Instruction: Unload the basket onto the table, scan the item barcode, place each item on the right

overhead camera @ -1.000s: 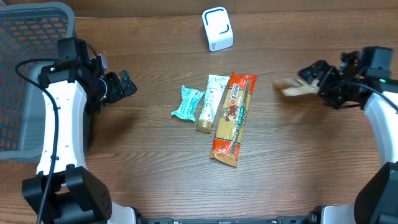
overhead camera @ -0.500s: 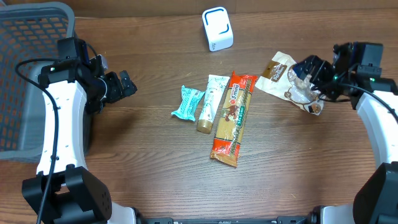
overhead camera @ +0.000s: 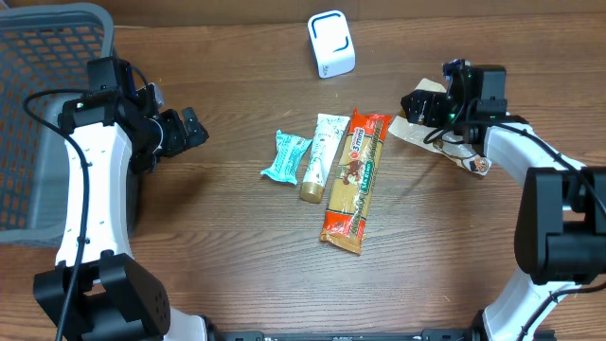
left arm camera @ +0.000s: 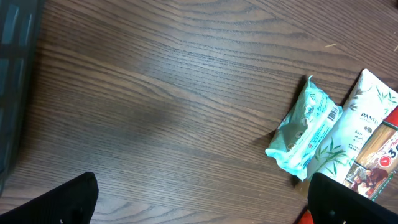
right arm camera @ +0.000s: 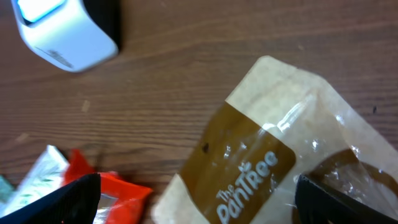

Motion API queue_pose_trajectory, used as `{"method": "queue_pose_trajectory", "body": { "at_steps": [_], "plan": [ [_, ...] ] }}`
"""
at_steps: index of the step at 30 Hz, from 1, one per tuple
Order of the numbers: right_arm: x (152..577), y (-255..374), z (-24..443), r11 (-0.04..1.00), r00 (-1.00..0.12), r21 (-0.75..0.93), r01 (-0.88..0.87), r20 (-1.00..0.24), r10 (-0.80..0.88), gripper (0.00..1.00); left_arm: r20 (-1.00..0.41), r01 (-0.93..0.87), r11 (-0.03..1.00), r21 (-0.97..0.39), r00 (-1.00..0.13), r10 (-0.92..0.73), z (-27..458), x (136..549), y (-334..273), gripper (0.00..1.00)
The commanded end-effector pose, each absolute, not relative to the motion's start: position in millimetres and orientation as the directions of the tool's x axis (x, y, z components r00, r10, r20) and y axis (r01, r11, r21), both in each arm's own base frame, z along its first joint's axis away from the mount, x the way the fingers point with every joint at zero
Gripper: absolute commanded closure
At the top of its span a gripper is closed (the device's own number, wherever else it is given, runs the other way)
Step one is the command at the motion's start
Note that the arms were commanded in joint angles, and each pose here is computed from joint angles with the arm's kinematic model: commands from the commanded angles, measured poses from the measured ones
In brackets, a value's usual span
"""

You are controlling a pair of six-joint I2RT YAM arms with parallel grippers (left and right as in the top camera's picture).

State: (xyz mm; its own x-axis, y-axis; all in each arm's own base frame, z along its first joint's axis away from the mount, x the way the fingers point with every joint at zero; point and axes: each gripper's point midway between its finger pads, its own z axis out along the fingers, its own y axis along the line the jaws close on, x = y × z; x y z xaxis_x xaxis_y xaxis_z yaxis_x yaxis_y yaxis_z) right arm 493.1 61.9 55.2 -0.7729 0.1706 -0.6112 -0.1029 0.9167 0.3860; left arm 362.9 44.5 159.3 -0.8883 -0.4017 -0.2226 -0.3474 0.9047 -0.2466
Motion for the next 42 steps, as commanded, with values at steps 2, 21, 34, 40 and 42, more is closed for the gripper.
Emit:
{"method": "queue_pose_trajectory", "body": {
  "at_steps": [2, 21, 34, 40, 42],
  "plan": [
    [488.1, 43.1, 47.2, 0.949, -0.786, 0.311, -0.045, -0.598, 0.159, 0.0, -0.24, -0.325, 0.914, -0.242, -0.893, -0.38, 162.4, 367.2, 44.4, 0.0],
    [421.4, -77.7, 3.6, 0.815, -0.744, 0.173, 0.553, -0.339, 0.576, 0.0, -0.24, -0.325, 0.914, -0.242, -0.893, -0.38, 162.4, 367.2, 44.4, 0.0],
    [430.6, -31.1, 110.2, 0.787, -0.787, 0.424, 0.449, -0.229, 0.572, 0.0, -0.24, -0.325, 0.914, -0.242, -0.893, -0.38, 162.3, 367.1, 44.4, 0.0],
    [429.9, 7.4, 138.1, 0.756, -0.833, 0.551, 0.353, -0.182, 0.522, 0.0, -0.24, -0.324, 0.915, -0.242, -0.893, -0.38, 162.4, 367.2, 44.1, 0.0],
    [422.4, 23.8, 132.5, 0.747, -0.857, 0.571, 0.342, -0.137, 0.497, 0.0, -0.24, -0.324, 0.915, -0.242, -0.894, -0.38, 162.3, 367.1, 44.1, 0.0]
  ]
}}
